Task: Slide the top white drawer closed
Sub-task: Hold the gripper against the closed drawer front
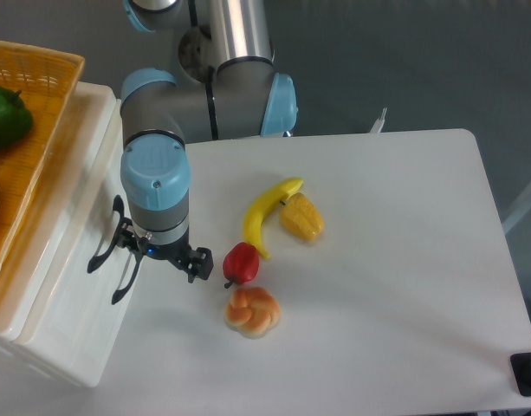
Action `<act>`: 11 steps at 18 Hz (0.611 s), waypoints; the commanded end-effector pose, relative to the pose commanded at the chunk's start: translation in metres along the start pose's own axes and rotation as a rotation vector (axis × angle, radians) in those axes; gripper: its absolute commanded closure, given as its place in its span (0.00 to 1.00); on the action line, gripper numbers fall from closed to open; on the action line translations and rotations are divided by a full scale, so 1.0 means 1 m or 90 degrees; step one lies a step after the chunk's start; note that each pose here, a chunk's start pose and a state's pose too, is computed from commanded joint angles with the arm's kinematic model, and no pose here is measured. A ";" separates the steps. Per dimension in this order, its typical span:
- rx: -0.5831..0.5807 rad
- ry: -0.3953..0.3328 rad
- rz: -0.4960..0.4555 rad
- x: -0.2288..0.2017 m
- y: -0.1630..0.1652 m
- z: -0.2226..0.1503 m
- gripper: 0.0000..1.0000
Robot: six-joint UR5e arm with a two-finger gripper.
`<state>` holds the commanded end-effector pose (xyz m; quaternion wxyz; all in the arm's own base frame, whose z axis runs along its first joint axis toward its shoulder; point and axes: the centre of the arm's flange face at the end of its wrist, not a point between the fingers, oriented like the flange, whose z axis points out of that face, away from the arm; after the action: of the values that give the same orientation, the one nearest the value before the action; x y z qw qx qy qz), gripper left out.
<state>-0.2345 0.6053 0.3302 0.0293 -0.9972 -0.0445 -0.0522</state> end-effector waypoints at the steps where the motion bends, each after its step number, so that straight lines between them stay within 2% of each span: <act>1: 0.000 0.000 0.000 0.000 0.000 0.000 0.00; 11: 0.010 0.019 -0.002 0.001 -0.001 -0.001 0.00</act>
<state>-0.2333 0.6060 0.3313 0.0376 -0.9960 -0.0461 -0.0668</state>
